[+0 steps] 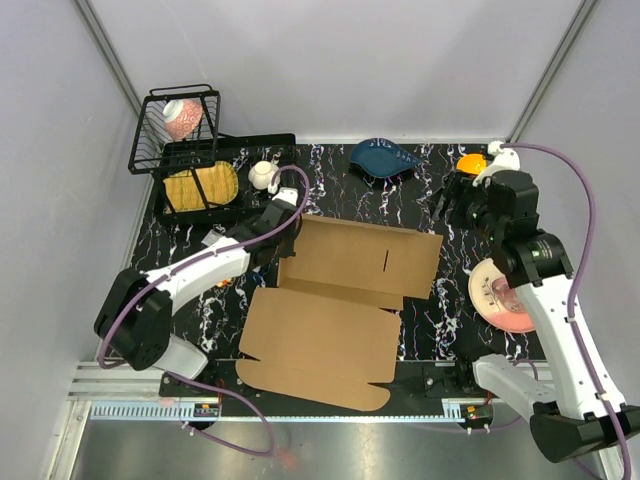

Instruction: Fold the paper box

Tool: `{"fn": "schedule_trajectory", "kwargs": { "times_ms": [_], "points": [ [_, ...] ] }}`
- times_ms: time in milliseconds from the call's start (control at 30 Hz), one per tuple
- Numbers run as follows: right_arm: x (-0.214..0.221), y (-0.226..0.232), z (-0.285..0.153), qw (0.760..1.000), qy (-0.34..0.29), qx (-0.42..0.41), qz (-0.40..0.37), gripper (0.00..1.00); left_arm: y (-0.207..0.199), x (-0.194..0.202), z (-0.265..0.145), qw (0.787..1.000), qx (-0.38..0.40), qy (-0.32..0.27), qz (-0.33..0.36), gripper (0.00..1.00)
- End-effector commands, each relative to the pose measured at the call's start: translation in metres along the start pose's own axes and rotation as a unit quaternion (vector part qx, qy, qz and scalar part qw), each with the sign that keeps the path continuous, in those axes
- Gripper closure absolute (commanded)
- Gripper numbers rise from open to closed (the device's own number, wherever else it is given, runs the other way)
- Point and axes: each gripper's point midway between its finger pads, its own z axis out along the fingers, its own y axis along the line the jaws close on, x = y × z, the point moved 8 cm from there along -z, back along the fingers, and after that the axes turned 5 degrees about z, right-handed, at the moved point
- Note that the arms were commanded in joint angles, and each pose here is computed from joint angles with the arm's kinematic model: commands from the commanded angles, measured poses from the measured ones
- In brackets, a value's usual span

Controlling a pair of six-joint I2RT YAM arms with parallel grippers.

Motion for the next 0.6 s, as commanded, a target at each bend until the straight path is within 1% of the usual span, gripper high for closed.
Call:
{"fn": "schedule_trajectory", "kwargs": {
  "times_ms": [0,100,167,200,233,267,333,467,567],
  "points": [
    [0.01,0.007,-0.012,0.988,0.081,-0.014,-0.132,0.24,-0.001,-0.018,-0.005,1.0,-0.008,0.003,0.011,1.0],
    [0.023,0.019,-0.01,0.97,0.122,-0.027,-0.207,0.24,-0.003,-0.023,-0.005,1.0,-0.002,0.013,0.017,1.0],
    [0.039,0.027,-0.009,0.958,0.152,-0.039,-0.238,0.24,-0.004,-0.026,-0.006,1.0,0.001,0.019,0.021,1.0],
    [0.043,0.026,-0.007,0.95,0.16,-0.036,-0.264,0.25,-0.005,-0.027,-0.005,1.0,0.006,0.022,0.022,1.0],
    [0.051,0.024,-0.004,0.946,0.174,-0.03,-0.274,0.25,-0.006,-0.028,-0.006,0.999,0.007,0.023,0.023,1.0],
    [0.057,0.027,-0.003,0.941,0.177,-0.03,-0.286,0.25,-0.006,-0.029,-0.007,0.999,0.009,0.022,0.025,1.0],
    [0.065,0.019,0.002,0.937,0.177,0.004,-0.302,0.27,-0.006,-0.03,-0.008,0.999,0.009,0.019,0.024,1.0],
    [0.065,0.014,0.011,0.935,0.154,0.039,-0.316,0.28,-0.003,-0.03,-0.012,0.999,0.007,0.013,0.03,1.0],
    [0.064,0.014,0.019,0.928,0.15,0.057,-0.335,0.28,-0.002,-0.03,-0.013,0.999,0.008,0.011,0.032,1.0]
  ]
}}
